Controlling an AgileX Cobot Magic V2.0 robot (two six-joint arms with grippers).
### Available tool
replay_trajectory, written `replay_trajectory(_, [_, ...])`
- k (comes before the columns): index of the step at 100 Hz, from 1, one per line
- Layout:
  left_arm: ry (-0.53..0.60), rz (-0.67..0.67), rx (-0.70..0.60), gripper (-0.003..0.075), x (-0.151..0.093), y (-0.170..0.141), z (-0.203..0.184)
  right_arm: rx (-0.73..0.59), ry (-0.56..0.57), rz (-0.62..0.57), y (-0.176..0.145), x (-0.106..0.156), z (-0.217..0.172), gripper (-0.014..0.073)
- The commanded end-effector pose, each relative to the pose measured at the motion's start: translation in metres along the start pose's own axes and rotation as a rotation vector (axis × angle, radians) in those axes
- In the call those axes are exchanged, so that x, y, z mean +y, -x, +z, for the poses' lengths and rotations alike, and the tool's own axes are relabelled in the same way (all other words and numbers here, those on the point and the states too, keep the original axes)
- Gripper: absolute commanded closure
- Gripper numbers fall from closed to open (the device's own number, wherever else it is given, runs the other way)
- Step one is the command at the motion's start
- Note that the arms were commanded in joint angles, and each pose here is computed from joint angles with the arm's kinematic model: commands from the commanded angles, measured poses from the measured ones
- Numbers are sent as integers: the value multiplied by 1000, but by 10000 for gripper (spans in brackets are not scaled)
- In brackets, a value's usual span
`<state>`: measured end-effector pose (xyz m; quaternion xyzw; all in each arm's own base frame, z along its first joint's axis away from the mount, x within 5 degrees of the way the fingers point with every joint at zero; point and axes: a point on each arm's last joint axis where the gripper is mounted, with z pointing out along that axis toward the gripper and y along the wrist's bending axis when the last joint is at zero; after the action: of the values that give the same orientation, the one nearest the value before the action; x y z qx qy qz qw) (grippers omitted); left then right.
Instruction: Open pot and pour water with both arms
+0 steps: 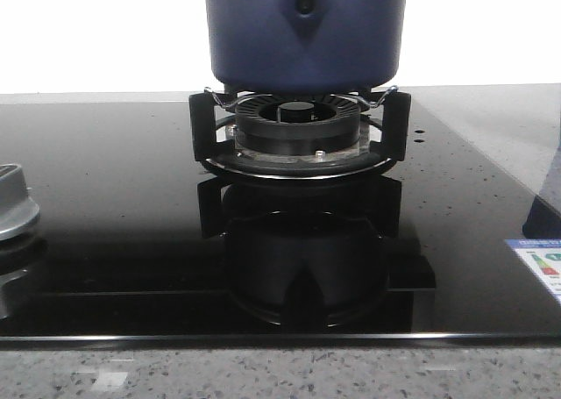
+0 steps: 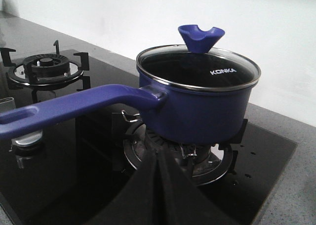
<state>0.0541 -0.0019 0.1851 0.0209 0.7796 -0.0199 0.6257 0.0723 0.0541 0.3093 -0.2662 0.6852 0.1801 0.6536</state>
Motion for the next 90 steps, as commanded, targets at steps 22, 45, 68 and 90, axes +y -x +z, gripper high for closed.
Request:
replay_trajectory(22, [-14, -34, -8, 740, -1, -11, 2, -8, -37, -28, 7, -4, -1, 659])
replay_trajectory(45, [-14, -34, -10, 740, -1, -11, 2, -8, -37, -28, 7, -4, -1, 659])
replay_trajectory(68, [-14, -34, -10, 741, -1, -11, 2, -8, -37, -28, 7, -4, -1, 659])
replay_trajectory(90, [-14, -34, -10, 741, -1, -11, 2, -9, -68, -24, 5, -7, 0, 659])
